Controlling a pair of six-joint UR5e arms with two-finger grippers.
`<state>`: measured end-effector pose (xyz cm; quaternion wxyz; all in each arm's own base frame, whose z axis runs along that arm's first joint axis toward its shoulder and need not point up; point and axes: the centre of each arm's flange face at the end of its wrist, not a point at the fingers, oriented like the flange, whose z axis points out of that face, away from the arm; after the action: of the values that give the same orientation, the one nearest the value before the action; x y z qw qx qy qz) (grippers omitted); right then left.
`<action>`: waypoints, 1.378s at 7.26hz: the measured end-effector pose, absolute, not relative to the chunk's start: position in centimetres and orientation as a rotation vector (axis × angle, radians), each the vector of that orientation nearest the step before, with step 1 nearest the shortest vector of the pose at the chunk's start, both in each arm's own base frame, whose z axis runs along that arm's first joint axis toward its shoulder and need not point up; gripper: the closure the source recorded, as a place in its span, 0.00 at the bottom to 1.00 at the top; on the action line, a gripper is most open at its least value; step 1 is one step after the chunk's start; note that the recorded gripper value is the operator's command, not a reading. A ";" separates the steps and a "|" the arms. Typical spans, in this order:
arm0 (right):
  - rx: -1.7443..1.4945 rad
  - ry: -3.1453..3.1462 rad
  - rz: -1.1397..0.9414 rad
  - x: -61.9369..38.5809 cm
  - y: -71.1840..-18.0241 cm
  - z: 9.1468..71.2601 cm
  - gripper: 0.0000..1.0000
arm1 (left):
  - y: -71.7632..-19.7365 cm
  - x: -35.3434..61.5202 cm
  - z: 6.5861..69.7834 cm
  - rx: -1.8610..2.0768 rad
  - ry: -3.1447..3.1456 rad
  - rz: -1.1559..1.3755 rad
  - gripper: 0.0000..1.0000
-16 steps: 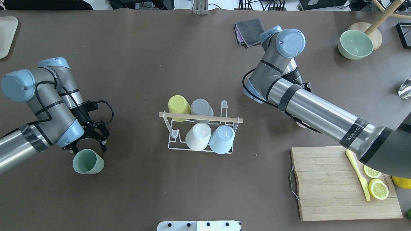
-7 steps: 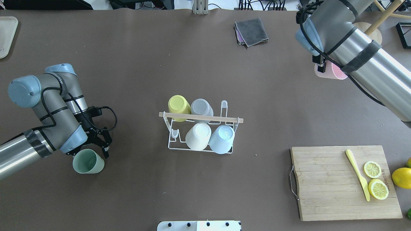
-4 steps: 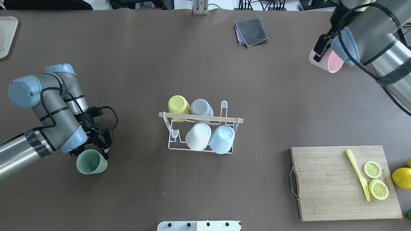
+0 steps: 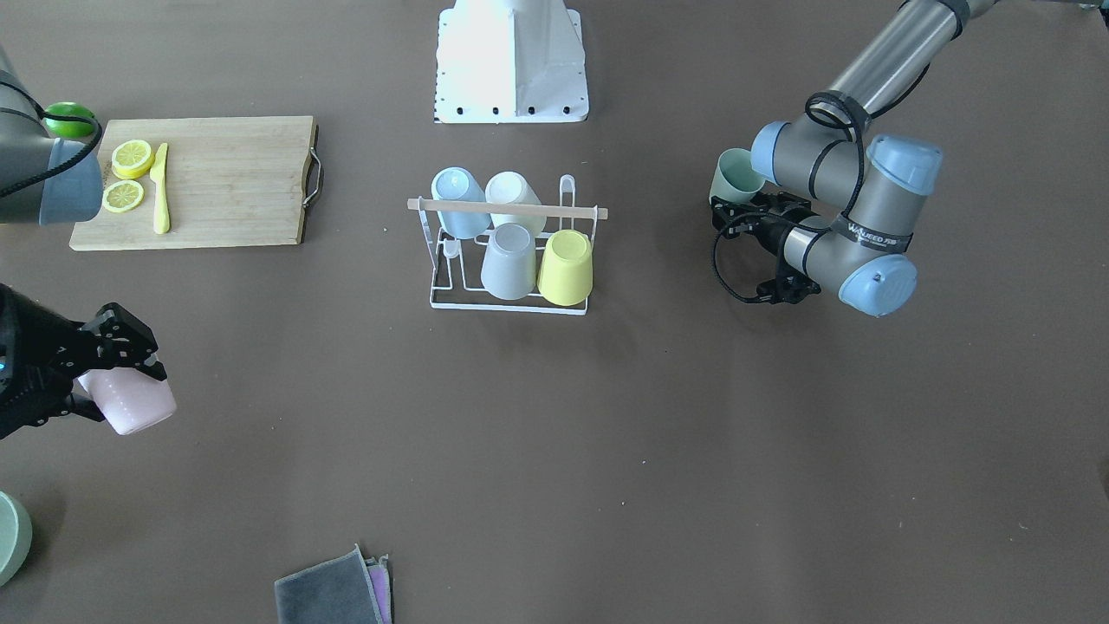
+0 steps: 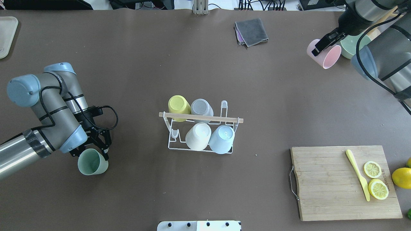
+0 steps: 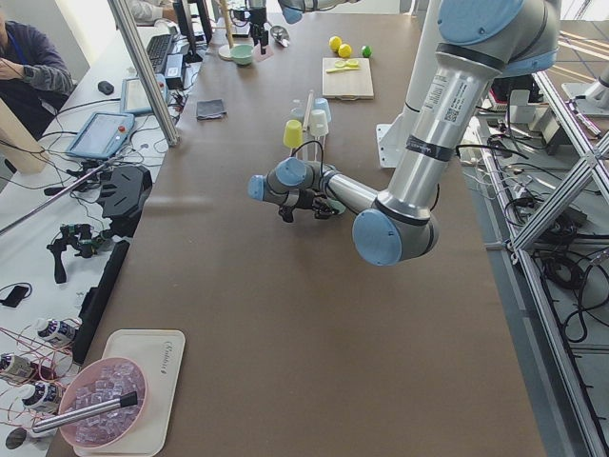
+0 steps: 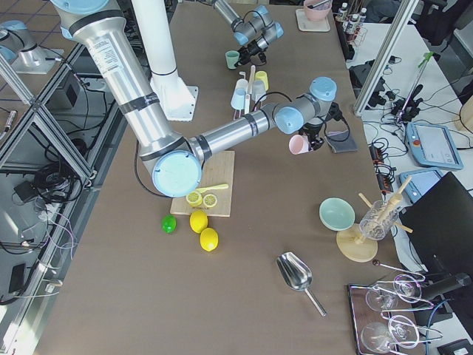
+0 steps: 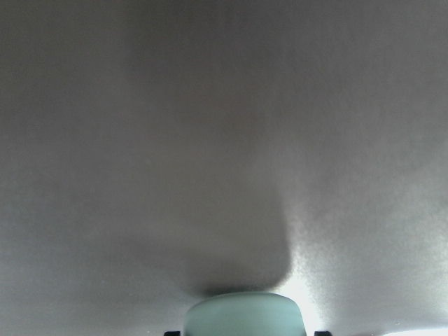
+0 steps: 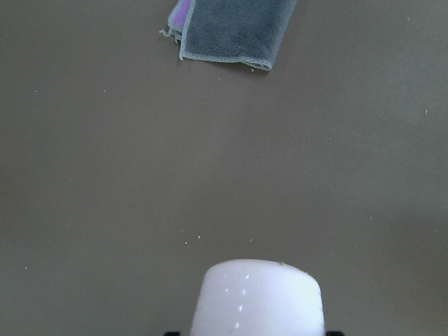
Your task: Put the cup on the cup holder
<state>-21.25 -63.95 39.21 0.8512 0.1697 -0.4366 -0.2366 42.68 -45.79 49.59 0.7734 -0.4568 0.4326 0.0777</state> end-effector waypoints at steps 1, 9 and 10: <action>0.405 -0.925 -0.498 -20.2 -64.1 40.8 0.56 | -46.4 42.0 49.4 -0.982 0.942 0.156 0.40; 1.102 -1.134 -0.383 -29.8 -60.8 35.9 0.60 | -53.6 27.9 40.5 -0.723 1.050 0.064 0.40; 1.168 -1.178 -0.326 -33.3 -59.0 32.7 0.60 | -54.1 26.4 38.4 -0.665 1.067 0.078 0.41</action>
<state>-33.27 -59.04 32.67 0.6635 0.5169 -0.5213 -0.1444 26.36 -54.08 38.45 0.8080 -0.3110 0.4991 0.0364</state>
